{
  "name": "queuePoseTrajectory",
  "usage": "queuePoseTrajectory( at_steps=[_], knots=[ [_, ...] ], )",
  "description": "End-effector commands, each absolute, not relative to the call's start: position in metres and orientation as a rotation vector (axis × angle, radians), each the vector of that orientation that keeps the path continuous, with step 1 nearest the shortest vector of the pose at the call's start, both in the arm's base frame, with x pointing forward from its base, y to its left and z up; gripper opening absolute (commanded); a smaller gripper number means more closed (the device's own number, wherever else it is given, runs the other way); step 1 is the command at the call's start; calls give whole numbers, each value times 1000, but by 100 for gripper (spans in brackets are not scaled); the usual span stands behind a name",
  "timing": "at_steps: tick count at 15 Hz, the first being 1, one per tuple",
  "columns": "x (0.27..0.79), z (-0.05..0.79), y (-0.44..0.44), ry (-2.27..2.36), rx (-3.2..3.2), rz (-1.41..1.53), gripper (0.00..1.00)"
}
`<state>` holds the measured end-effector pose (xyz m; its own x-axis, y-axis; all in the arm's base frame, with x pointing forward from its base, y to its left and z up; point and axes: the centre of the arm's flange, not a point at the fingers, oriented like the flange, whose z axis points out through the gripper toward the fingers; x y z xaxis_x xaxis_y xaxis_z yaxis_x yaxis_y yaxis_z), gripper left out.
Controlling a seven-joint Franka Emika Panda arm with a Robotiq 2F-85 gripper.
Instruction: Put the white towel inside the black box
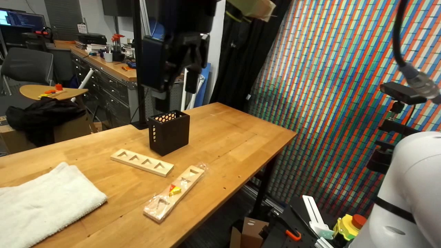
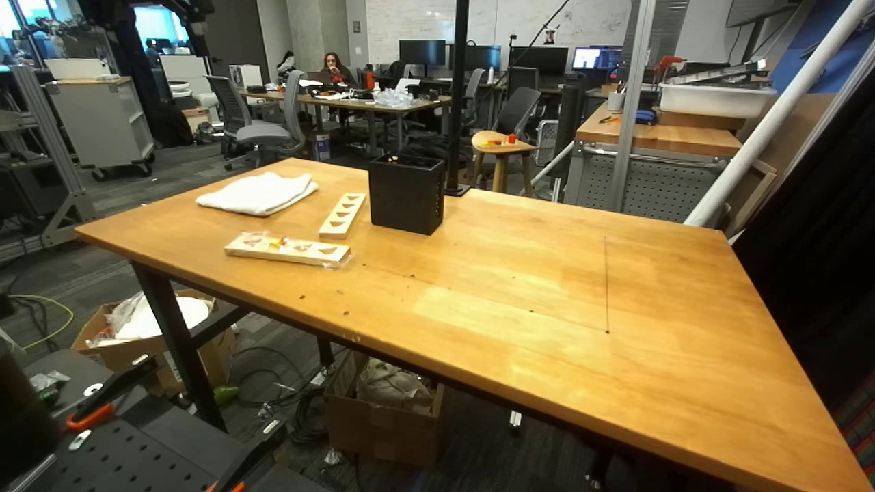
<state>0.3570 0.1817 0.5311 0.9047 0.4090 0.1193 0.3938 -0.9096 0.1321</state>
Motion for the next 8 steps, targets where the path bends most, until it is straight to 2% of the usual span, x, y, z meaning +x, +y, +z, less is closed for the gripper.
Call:
queuePoseTrajectory(
  at_steps=[1,8],
  knots=[
    [407,539,245,694,2897,194,100],
    [482,524,331,852,2795,224,100]
  ],
)
